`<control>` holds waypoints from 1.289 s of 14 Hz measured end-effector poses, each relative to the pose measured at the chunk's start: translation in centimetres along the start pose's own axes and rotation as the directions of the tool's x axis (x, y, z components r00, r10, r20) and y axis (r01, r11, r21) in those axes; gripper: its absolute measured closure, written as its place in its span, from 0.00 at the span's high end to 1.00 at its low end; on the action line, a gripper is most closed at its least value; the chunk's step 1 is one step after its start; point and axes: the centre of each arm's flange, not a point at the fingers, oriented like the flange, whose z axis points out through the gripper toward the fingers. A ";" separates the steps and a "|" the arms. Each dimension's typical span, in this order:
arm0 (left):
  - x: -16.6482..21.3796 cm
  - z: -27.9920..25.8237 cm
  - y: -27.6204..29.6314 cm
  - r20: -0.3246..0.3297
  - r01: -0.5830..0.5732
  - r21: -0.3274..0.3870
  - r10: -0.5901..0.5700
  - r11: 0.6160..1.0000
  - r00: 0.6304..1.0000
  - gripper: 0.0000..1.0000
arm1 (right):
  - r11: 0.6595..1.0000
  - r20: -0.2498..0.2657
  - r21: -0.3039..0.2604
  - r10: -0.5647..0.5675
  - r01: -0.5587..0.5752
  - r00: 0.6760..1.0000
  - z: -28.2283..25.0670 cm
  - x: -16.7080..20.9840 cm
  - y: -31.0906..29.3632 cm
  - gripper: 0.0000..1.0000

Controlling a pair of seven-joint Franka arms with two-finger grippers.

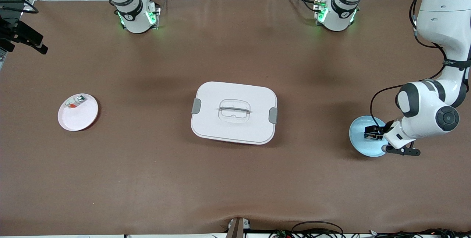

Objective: Transfer orange switch to right arm and place
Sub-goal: 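Reach the left gripper down to the black-orange switch on the blue plate, then close the left gripper on the switch and lift it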

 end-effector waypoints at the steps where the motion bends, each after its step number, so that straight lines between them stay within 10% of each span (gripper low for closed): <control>1: 0.0 0.3 0.0 0.002 0.000 0.000 0.000 1.000 1.000 1.00 | 1.000 0.000 0.000 -0.001 0.001 1.000 0.0 0.0 -0.1 1.00; 18: 0.0 2.9 -0.4 0.010 -0.028 0.023 0.028 0.999 1.000 1.00 | 1.000 0.000 0.000 -0.026 0.026 1.000 0.0 -0.1 -1.4 1.00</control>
